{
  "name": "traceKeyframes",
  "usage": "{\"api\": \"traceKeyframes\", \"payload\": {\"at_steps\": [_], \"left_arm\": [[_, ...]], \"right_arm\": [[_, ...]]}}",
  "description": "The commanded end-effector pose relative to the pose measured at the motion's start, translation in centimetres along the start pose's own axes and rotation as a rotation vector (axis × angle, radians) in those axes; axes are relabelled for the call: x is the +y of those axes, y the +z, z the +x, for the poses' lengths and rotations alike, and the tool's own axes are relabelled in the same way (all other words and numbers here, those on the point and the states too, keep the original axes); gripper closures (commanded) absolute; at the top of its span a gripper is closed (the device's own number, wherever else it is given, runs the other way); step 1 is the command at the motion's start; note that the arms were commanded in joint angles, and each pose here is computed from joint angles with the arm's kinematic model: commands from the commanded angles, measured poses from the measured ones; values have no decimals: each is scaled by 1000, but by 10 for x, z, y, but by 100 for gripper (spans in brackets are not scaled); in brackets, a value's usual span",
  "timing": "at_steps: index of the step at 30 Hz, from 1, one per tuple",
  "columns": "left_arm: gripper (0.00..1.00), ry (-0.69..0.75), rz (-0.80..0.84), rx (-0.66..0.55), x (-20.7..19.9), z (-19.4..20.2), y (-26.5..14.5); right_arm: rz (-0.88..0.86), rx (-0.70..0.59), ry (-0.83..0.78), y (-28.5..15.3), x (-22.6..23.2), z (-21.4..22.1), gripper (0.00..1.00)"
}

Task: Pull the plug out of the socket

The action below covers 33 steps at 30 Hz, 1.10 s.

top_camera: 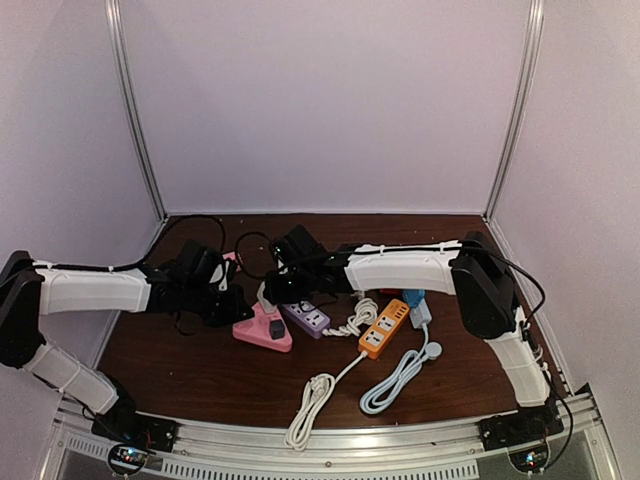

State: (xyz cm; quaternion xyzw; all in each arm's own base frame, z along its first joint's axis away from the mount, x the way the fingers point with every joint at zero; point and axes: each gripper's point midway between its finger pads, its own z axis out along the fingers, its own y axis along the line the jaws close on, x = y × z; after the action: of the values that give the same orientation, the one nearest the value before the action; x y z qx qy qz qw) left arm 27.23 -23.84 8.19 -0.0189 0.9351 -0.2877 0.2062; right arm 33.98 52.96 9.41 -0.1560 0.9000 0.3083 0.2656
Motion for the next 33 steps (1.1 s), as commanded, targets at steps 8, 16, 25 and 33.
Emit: {"api": "traceKeyframes", "payload": {"at_steps": [8, 16, 25, 33], "left_arm": [[96, 18, 33, -55, -12, -20, 21], [96, 32, 11, -13, -4, -10, 31], [96, 32, 16, 31, 3, 3, 37], [97, 25, -39, 73, 18, 15, 41]], "right_arm": [[-11, -54, 21, -15, -1, -11, 95], [-52, -26, 0, -19, -5, -3, 96], [-104, -4, 7, -19, -3, -2, 96], [-165, 12, 32, -21, 2, -6, 95]]}}
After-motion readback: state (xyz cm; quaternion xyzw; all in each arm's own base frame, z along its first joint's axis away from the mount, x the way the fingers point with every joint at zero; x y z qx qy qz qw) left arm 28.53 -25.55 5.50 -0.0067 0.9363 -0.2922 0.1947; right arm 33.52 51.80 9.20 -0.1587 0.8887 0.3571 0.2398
